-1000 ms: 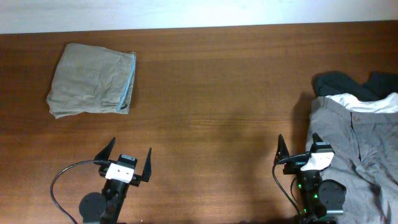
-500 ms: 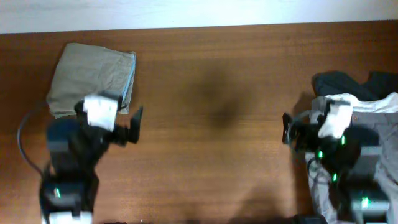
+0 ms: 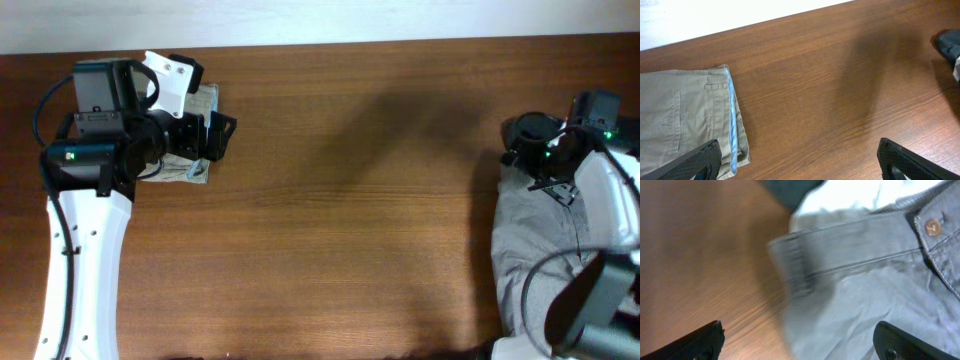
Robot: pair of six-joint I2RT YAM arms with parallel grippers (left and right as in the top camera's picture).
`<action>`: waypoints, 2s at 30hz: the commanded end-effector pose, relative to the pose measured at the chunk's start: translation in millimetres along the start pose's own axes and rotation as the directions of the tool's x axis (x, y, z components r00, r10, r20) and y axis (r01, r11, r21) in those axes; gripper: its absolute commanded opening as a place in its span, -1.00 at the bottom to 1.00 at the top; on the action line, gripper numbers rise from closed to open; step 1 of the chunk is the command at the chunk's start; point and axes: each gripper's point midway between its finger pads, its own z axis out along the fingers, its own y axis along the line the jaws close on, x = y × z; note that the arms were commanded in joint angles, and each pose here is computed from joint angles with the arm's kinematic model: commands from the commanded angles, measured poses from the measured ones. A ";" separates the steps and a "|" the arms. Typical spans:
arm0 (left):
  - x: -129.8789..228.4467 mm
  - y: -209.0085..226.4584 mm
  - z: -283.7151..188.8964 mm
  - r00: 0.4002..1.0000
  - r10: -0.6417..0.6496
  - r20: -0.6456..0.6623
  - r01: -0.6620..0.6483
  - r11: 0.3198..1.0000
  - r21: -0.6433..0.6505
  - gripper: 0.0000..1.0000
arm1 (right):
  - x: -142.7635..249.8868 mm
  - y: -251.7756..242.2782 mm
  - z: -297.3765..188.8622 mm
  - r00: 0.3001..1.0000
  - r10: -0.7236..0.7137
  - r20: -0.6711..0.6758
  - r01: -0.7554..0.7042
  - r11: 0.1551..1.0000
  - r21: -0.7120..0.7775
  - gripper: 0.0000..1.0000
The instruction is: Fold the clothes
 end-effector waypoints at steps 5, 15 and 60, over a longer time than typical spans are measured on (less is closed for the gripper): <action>-15.3 -4.3 -6.0 0.999 0.011 0.051 -0.012 1.000 0.014 0.99 | -2.4 -1.4 53.8 0.998 0.027 -0.058 -0.026 0.999 0.023 -0.15; -14.7 -0.3 -6.0 0.999 0.011 0.047 -0.011 1.000 -0.008 0.99 | -79.7 47.9 -135.0 0.955 -0.059 0.292 0.094 0.990 -0.108 -0.92; 36.8 -72.0 331.4 0.995 0.096 -0.022 -0.090 0.976 0.198 0.43 | 69.4 191.6 -214.3 0.880 -0.407 0.243 0.450 0.879 -0.156 0.50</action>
